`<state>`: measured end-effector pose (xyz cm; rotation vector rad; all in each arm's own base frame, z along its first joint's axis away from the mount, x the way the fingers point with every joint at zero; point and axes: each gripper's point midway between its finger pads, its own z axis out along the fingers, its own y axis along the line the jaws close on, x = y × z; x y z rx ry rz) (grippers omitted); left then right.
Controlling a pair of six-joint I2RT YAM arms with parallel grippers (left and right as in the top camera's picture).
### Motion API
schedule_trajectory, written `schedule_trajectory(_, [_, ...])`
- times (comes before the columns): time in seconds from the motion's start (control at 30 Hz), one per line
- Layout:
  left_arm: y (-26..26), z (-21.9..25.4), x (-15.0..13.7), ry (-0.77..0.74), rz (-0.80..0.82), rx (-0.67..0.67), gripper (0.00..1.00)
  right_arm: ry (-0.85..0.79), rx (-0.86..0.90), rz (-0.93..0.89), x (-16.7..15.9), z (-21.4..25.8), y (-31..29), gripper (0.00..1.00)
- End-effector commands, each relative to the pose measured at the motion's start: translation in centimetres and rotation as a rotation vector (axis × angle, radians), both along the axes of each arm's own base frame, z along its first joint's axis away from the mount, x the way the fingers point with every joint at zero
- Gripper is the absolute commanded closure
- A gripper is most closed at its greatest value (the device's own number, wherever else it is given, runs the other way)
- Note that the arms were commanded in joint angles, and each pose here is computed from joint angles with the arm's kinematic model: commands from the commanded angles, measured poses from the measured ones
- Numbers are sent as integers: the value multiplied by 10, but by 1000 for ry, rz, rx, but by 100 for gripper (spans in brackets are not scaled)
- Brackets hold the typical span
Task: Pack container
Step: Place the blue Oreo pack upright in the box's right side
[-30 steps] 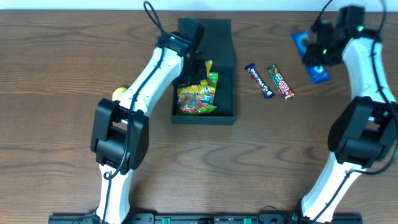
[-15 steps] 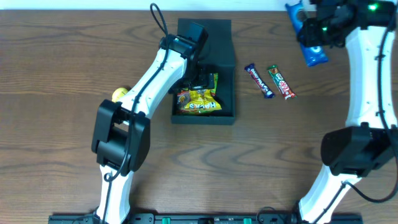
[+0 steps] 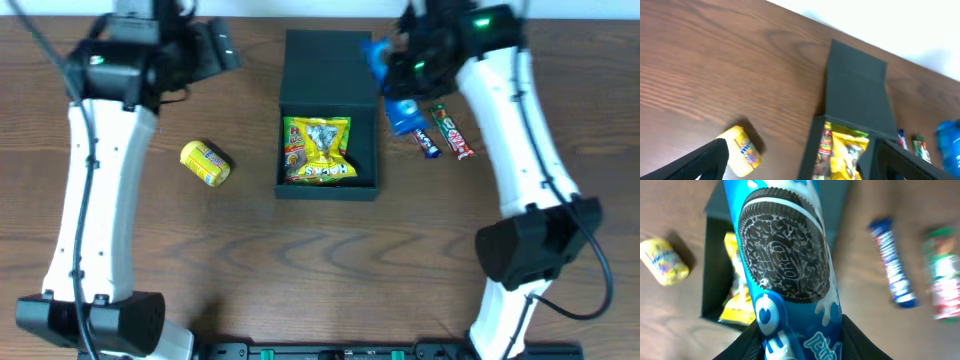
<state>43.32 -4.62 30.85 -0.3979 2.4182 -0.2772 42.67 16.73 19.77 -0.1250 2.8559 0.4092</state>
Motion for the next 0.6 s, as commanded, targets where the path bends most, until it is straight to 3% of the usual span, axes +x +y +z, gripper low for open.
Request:
schedule_trajectory(0.0, [10, -12, 3, 35, 3, 5, 5, 73, 4, -116, -15, -16, 17, 81])
schedule_trajectory(0.2, [13, -12, 3, 34, -7, 18, 5, 143, -49, -222, -34, -64, 39, 84])
schedule_trajectory(0.37, [10, -12, 3, 31, -36, 14, 5, 147, -67, -241, -39, -87, 46, 79])
schedule_trajectory(0.57, [9, -12, 3, 29, -52, 24, 5, 125, -132, -270, -39, -94, 37, 45])
